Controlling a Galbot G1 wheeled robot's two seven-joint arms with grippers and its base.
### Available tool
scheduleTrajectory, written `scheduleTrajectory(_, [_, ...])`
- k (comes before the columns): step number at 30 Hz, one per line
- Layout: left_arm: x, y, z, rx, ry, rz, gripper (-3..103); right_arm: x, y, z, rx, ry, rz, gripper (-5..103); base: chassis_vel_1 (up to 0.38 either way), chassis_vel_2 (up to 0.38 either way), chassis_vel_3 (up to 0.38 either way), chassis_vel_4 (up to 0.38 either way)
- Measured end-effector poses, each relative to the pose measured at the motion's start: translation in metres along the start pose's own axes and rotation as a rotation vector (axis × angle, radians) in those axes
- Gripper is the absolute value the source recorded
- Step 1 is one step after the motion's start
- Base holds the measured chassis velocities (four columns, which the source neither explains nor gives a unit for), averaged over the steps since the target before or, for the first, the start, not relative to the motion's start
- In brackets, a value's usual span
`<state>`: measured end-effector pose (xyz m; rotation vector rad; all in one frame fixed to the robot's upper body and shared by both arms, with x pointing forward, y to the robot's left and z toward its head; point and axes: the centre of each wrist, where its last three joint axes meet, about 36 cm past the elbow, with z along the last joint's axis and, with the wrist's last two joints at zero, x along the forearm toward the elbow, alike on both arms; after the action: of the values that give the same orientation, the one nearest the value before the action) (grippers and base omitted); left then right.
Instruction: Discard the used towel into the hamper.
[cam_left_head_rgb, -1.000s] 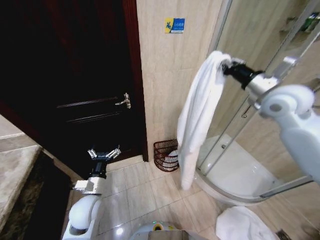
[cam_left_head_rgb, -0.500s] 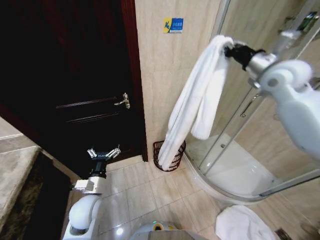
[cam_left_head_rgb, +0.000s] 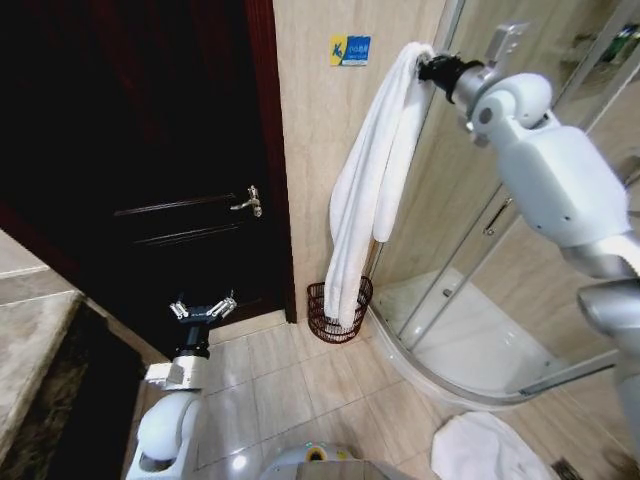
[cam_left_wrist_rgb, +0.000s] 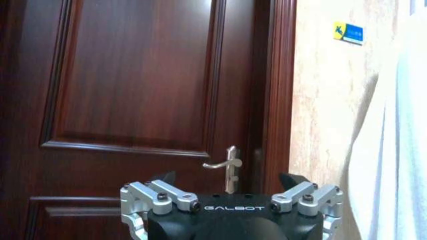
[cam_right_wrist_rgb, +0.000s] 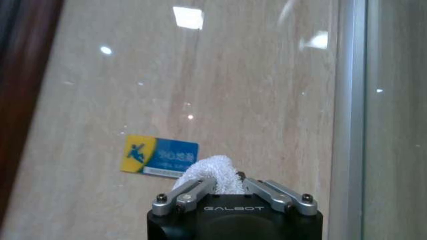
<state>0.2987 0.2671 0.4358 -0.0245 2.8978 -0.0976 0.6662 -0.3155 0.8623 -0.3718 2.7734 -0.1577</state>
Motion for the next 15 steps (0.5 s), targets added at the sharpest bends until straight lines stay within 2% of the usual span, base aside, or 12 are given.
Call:
scheduleTrajectory(4, [0.002,0.002,0.003,0.006,0.003,-0.014,100,-0.031,0.007,0.002,0.000,-0.024,0.047,3,0.000,0.000,0.000,0.000])
scheduleTrajectory(6, [0.004,0.003,0.003,0.002,0.008,-0.019,100,-0.047,0.013,-0.010,-0.011,-0.050,0.069,3,0.000,0.000,0.000,0.000])
scheduleTrajectory(15, [0.007,0.010,0.001,-0.021,0.012,-0.027,100,-0.063,0.025,-0.035,0.032,-0.099,0.100,3,0.000,0.000,0.000,0.000])
